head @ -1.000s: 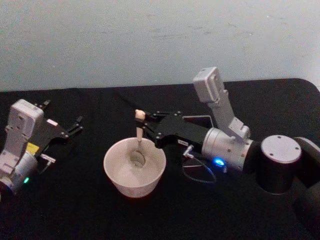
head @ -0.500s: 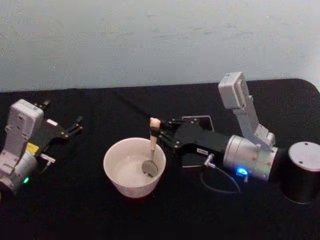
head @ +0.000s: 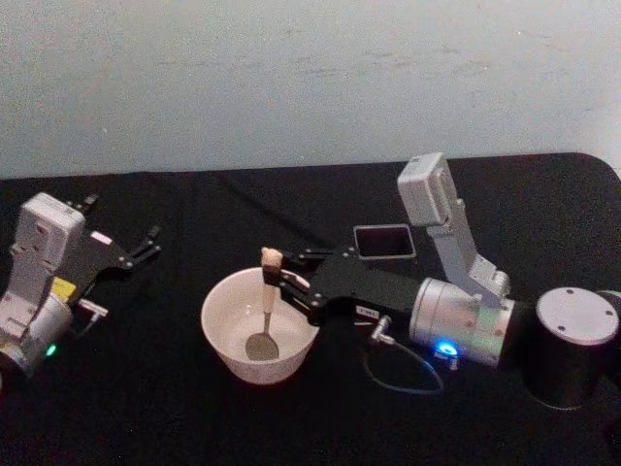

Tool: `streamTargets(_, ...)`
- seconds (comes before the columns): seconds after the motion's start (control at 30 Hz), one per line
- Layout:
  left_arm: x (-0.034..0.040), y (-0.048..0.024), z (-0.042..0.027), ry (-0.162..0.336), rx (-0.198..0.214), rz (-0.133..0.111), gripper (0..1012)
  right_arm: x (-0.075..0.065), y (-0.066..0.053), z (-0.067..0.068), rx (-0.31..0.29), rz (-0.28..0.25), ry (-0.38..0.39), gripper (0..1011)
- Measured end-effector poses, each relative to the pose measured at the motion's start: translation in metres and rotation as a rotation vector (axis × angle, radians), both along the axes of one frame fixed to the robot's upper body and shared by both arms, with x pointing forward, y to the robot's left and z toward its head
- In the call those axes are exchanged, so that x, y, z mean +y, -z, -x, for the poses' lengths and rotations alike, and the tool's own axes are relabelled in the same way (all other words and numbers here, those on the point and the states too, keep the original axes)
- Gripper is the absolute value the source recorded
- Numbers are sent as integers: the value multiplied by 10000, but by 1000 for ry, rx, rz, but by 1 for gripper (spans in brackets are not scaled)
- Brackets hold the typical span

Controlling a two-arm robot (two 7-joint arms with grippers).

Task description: Pick up the stirring spoon with one hand, stir inside the cup, then place it back in its original position.

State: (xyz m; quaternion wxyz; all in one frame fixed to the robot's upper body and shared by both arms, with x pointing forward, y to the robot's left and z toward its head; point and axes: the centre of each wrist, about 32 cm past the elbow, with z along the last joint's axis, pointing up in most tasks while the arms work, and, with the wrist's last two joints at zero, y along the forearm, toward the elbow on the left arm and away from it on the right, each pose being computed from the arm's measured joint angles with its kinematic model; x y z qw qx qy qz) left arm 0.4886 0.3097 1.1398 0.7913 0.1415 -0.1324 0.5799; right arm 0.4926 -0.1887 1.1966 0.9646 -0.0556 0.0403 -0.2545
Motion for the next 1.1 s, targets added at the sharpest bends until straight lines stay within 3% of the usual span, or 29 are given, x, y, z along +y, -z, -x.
streamTargets(0.13, 0, 0, 0, 0, 0, 0, 1001, 83, 3, -42, 3, -8, 15, 211)
streamTargets(0.4, 0, 0, 0, 0, 0, 0, 1001, 123, 7, -91, 5, -10, 34, 211)
streamTargets(0.8, 0, 0, 0, 0, 0, 0, 1001, 110, -12, -111, 5, -14, 55, 210)
streamTargets(1.1, 0, 0, 0, 0, 0, 0, 1001, 49, -124, -114, 9, -38, 102, 211)
